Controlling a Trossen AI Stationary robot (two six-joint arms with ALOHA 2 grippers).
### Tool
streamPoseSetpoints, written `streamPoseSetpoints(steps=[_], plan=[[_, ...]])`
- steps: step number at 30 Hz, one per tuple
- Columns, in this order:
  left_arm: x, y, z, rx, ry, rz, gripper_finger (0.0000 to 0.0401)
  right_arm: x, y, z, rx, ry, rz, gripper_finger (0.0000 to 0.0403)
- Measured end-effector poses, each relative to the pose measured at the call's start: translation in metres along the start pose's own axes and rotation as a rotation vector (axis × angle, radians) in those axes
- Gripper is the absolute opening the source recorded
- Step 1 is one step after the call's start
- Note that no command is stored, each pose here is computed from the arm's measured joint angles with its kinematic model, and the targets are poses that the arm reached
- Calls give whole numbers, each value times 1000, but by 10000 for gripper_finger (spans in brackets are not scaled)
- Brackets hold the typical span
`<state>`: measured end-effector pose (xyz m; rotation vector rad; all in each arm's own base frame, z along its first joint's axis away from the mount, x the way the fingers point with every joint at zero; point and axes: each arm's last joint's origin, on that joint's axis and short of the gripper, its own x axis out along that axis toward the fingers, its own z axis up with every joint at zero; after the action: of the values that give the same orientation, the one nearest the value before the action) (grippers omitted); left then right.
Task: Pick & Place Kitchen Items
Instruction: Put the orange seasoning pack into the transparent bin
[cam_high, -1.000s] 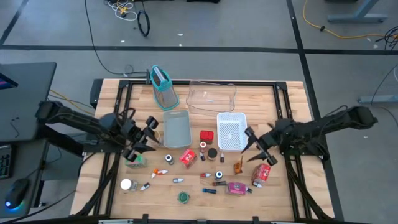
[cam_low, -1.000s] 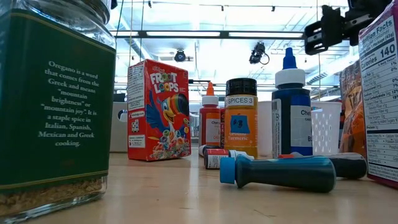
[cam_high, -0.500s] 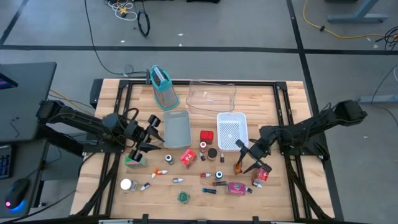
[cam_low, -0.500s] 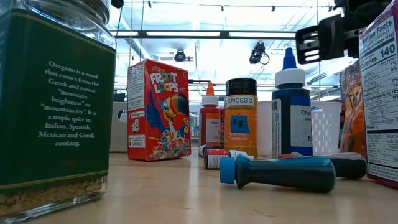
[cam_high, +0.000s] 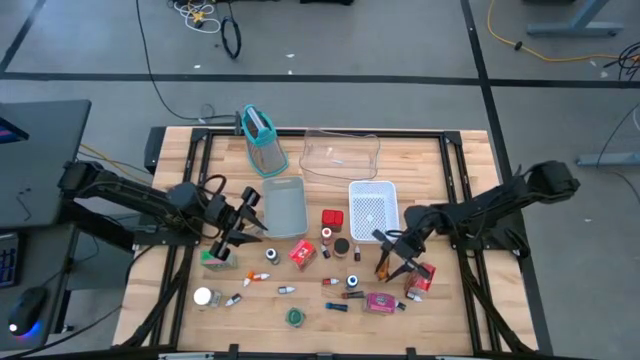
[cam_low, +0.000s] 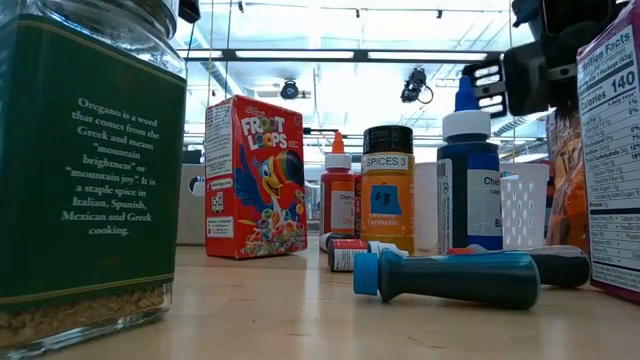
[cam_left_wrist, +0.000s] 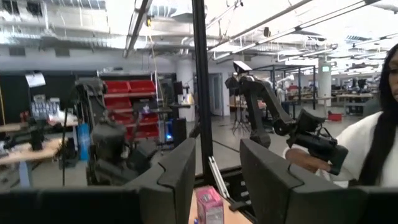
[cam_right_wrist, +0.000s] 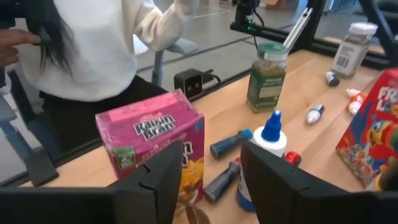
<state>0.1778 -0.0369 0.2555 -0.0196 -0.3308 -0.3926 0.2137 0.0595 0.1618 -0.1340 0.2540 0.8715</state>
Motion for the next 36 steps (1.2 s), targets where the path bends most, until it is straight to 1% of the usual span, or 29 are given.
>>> streamPoseSetpoints(steps=[2,5,8,10,12,14,17,19,22,25,27,30,32,36], plan=[[0,0,0,-15,-1,0,134,-2,1,2,-1,-6,15,158],[0,0,0,-21,0,0,134,-5,4,2,31,12,25,151],[0,0,0,-24,1,0,134,-9,5,0,133,57,25,149],[0,0,-1,-36,6,0,134,-13,5,-2,168,80,17,149],[0,0,-1,-46,12,1,134,-15,4,-1,122,77,7,149],[0,0,-1,-48,14,1,134,-16,4,2,30,63,-4,148],[0,0,-2,-49,16,1,134,-17,2,4,-144,68,-68,146],[0,0,-2,-51,18,1,134,-17,1,2,-209,105,-116,144],[0,0,-3,-77,31,2,134,-18,0,-1,-209,156,-149,141],[0,0,-4,-101,41,3,134,-20,0,2,-215,153,-180,138],[0,0,-5,-102,47,4,134,-23,0,11,-233,144,-204,137],[0,0,-5,-102,49,4,134,-30,-3,37,-278,146,-261,137],[0,0,-5,-112,50,4,134,-35,-4,49,-264,226,-289,137],[0,0,-7,-161,71,7,134,-41,-2,56,-153,403,-294,137]])
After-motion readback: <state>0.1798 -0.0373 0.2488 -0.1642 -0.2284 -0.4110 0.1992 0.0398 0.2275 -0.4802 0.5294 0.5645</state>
